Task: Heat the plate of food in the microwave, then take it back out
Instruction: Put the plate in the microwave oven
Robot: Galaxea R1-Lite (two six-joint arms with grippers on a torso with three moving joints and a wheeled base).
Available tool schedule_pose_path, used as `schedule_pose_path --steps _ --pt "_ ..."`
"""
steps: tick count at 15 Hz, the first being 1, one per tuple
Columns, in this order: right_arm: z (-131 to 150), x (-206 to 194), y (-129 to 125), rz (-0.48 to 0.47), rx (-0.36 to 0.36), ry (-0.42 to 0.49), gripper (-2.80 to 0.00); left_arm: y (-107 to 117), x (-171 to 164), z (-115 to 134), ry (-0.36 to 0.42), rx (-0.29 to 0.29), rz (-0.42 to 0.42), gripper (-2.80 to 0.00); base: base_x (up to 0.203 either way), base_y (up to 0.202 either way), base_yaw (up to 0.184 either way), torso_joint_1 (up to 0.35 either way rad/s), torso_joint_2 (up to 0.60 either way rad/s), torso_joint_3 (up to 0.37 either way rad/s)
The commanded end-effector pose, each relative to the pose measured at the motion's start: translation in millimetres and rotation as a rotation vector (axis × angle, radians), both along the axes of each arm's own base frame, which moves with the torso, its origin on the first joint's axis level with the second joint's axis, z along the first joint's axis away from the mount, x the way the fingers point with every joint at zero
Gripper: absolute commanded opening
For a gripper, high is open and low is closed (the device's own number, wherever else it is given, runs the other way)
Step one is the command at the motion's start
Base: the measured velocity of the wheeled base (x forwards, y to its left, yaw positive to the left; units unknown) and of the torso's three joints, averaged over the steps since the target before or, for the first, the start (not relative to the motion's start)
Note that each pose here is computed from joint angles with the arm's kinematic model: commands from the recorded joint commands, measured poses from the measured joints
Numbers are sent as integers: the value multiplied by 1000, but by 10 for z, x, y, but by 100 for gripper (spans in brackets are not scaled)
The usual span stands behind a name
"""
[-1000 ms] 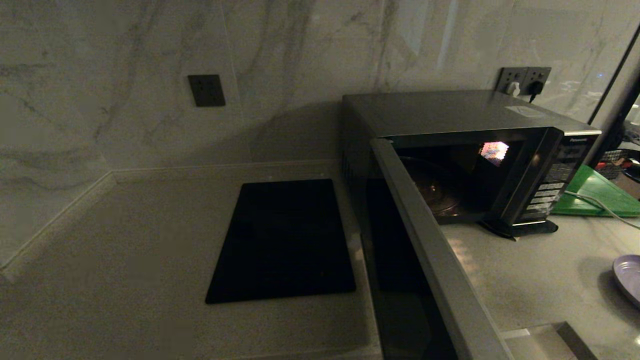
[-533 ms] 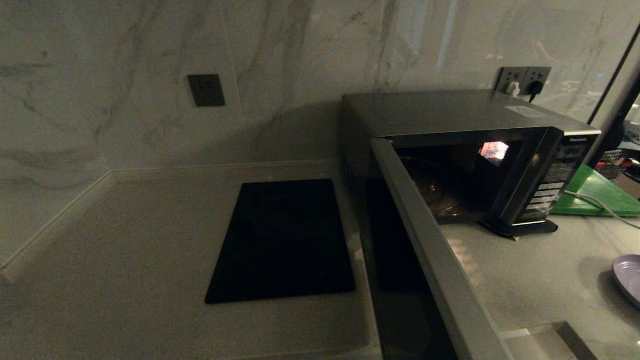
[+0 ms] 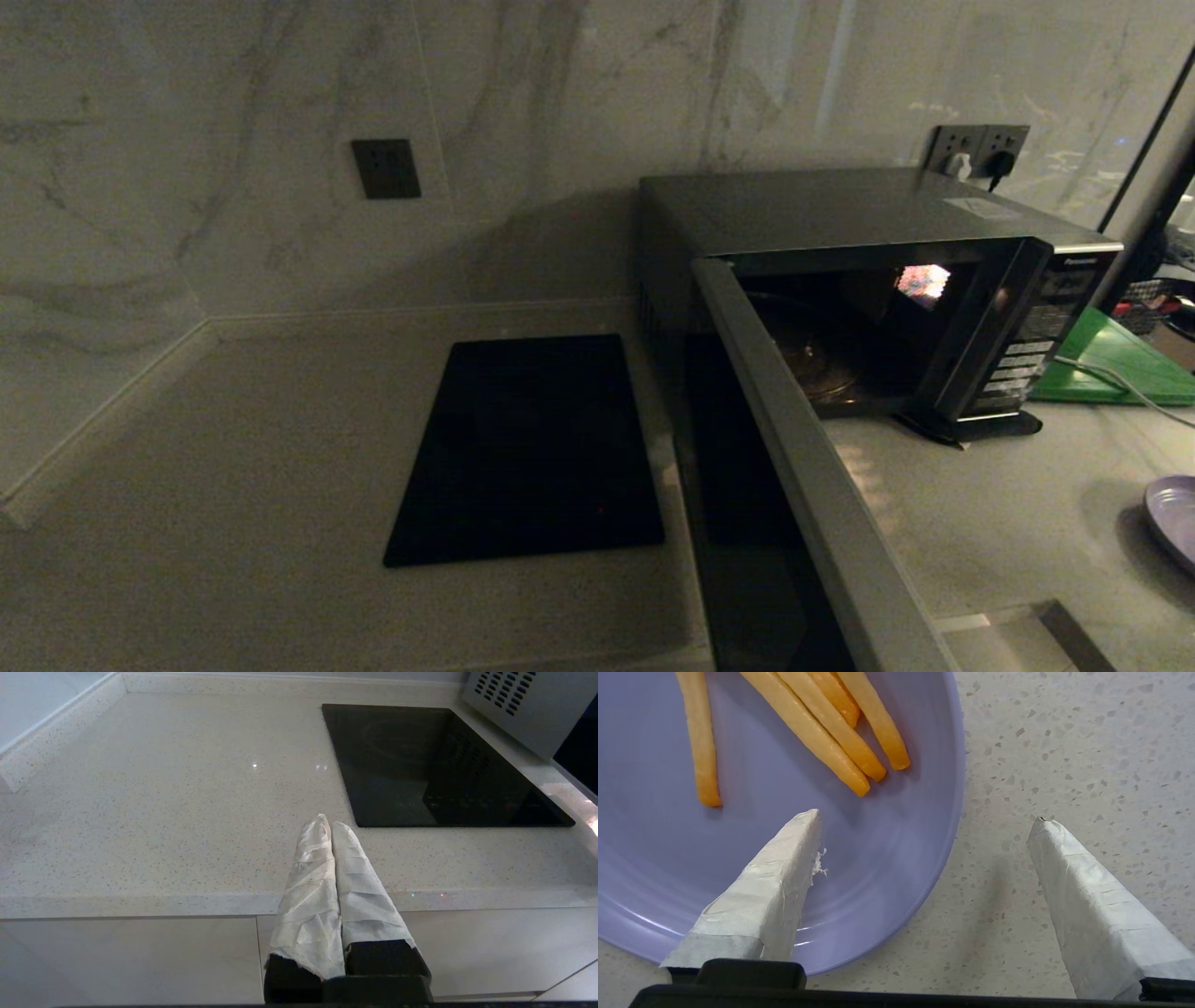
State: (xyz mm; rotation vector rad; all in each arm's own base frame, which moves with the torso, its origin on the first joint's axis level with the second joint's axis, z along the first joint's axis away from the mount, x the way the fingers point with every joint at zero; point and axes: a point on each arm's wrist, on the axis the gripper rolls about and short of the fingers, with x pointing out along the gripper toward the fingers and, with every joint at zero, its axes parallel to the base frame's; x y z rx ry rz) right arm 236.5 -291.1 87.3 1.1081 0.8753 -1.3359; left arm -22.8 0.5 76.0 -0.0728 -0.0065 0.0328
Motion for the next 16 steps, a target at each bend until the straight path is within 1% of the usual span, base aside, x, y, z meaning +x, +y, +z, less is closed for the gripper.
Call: schedule_pose_path --steps 1,7,11,16 --pt "-24 8 4 -2 7 5 0 0 1 1 1 -1 1 -280 0 0 0 0 0 0" --pt "-59 22 5 2 13 12 0 0 1 1 1 -1 1 -280 0 0 0 0 0 0" --pt "-106 51 2 1 -2 44 0 0 1 1 1 -1 1 -280 0 0 0 0 0 0" --pt "-164 67 -17 1 6 55 0 0 1 1 1 -1 1 -280 0 0 0 0 0 0"
